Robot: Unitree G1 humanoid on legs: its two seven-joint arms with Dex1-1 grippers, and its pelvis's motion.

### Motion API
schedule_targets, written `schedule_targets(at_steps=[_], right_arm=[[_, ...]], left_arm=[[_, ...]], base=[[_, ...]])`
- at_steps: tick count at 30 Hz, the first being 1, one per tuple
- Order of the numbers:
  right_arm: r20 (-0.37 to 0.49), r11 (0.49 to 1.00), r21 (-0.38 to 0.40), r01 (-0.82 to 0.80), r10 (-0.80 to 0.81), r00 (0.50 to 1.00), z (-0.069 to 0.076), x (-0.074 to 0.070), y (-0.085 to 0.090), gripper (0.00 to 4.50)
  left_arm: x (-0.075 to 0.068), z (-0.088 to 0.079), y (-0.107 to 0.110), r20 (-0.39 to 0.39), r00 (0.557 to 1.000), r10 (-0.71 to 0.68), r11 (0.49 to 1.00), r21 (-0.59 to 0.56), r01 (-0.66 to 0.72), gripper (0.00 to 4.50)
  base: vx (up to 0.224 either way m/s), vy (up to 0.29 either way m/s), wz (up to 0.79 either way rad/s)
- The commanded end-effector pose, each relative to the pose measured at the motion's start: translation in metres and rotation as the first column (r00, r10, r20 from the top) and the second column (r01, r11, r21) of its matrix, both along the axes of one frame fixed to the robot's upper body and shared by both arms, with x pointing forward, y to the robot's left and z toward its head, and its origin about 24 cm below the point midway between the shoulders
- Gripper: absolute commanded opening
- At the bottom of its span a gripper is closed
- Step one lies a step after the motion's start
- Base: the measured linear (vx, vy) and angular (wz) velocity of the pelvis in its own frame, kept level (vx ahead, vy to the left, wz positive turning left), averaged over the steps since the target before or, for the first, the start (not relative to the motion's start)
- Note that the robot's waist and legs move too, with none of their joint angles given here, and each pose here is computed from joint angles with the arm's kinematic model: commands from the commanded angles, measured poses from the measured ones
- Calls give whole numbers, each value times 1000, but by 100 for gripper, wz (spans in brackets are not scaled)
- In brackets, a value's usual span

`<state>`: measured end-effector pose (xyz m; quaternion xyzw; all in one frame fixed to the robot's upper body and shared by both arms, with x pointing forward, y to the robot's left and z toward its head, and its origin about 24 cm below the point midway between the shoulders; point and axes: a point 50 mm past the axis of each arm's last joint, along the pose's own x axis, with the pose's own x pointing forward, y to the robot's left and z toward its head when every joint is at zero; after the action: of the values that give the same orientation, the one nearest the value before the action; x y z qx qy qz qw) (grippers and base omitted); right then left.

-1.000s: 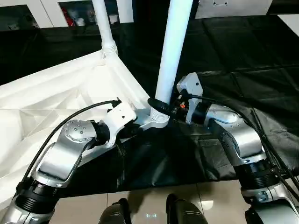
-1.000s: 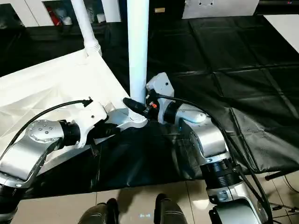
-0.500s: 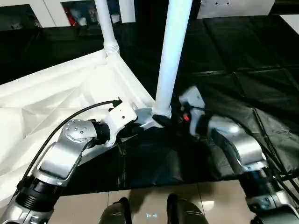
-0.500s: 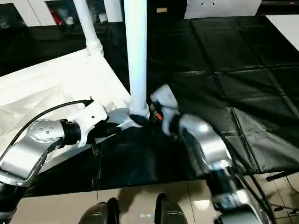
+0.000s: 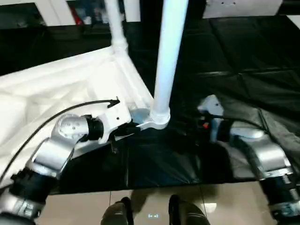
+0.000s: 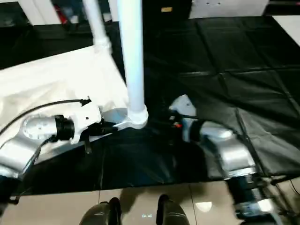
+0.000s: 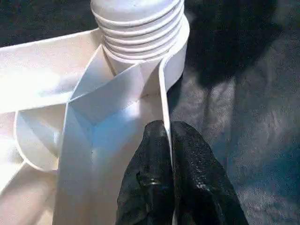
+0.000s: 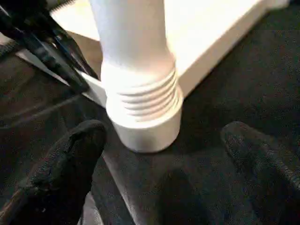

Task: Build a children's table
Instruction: Rotate leg to tighten

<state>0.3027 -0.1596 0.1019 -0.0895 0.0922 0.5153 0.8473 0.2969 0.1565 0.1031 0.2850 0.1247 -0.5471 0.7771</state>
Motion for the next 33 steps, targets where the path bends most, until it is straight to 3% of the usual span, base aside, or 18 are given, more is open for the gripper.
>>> schedule_targets(at_steps=[1, 8, 13, 27, 33], right_arm=[[33, 998, 5, -67, 67, 997, 8, -3, 4, 448], [87, 982, -71, -177, 183, 979, 9, -2, 12, 448], [72, 972, -70, -226, 231, 970, 7, -2, 17, 448], [83, 956, -59, -286, 290, 953, 7, -1, 24, 314], [74, 952, -61, -300, 304, 950, 5, -3, 24, 277]], left_arm=[[-5, -7, -5, -32, 994, -101, 994, 36, 102, 0], [-7, -6, -12, -57, 970, -238, 969, 58, 241, 0], [-6, -5, -19, -55, 953, -297, 952, 55, 300, 0], [-5, -7, -22, -57, 940, -335, 939, 64, 339, 0], [-4, -8, -21, -58, 944, -326, 942, 66, 329, 0]], base=[[0, 0, 0], [0, 0, 0], [0, 0, 0], [0, 0, 0], [0, 0, 0]])
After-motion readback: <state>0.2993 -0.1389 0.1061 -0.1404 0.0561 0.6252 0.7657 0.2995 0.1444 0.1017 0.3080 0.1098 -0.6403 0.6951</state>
